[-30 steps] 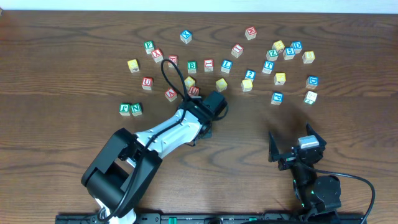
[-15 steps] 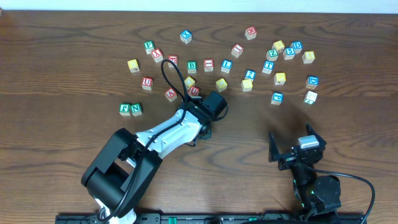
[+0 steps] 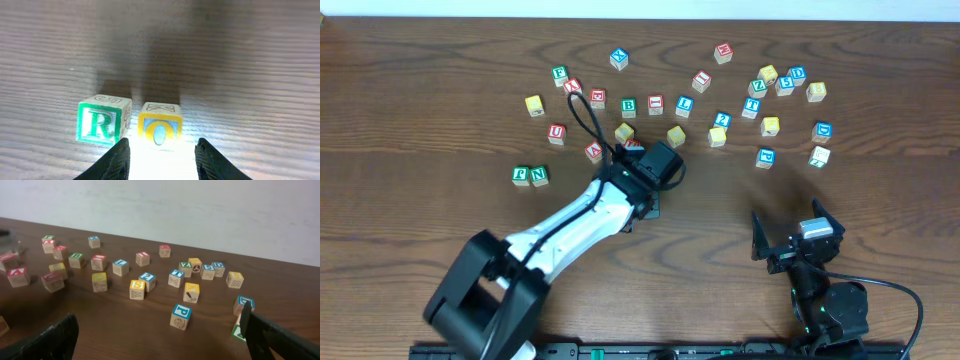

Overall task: Spell out ROBOT
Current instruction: 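Open the left gripper to release the O block beside R, then reach the left gripper to the green B block and grasp it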

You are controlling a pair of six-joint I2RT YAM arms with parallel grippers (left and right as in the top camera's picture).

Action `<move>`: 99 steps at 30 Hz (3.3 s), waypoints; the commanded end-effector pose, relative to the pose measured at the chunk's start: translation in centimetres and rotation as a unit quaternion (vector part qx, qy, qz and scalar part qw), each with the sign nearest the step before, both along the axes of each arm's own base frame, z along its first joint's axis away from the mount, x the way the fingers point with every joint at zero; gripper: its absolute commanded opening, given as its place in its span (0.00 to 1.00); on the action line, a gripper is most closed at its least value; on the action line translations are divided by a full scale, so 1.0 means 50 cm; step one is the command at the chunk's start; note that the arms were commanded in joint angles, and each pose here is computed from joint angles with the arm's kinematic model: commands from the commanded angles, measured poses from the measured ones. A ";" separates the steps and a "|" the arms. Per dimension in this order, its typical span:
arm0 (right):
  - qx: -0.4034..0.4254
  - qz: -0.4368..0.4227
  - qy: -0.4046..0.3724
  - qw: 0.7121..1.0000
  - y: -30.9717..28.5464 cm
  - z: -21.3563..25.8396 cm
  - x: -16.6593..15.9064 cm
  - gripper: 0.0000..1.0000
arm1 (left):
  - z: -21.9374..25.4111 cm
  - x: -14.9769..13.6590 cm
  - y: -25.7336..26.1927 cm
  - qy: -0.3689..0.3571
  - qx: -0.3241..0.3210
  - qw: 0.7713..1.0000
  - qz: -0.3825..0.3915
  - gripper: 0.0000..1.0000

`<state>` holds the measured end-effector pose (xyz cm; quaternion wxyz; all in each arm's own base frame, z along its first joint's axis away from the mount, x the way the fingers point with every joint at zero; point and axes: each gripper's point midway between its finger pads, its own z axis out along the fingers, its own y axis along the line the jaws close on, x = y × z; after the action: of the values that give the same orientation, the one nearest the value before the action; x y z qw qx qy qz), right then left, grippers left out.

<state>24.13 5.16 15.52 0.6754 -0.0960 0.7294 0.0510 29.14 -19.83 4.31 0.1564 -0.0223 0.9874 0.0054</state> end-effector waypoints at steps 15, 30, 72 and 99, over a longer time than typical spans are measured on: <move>0.008 0.005 0.002 1.000 0.005 -0.001 -0.001 0.99 | 0.228 -0.023 0.025 -0.117 -0.040 0.986 -0.108 0.59; 0.008 0.005 0.002 1.000 0.005 -0.001 -0.001 0.99 | 0.356 0.268 -0.033 -0.106 -0.063 0.987 -0.104 0.79; 0.008 0.005 0.002 1.000 0.005 -0.001 -0.001 0.99 | -0.003 0.413 -0.007 0.032 -0.109 0.992 -0.045 0.93; 0.008 0.005 0.002 1.000 0.005 -0.001 -0.001 0.99 | -0.028 0.443 0.013 0.007 -0.079 0.997 -0.022 0.66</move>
<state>24.13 5.16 15.52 0.6754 -0.0960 0.7294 0.0510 51.03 -19.22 4.10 0.1521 -0.0119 0.9847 -0.0840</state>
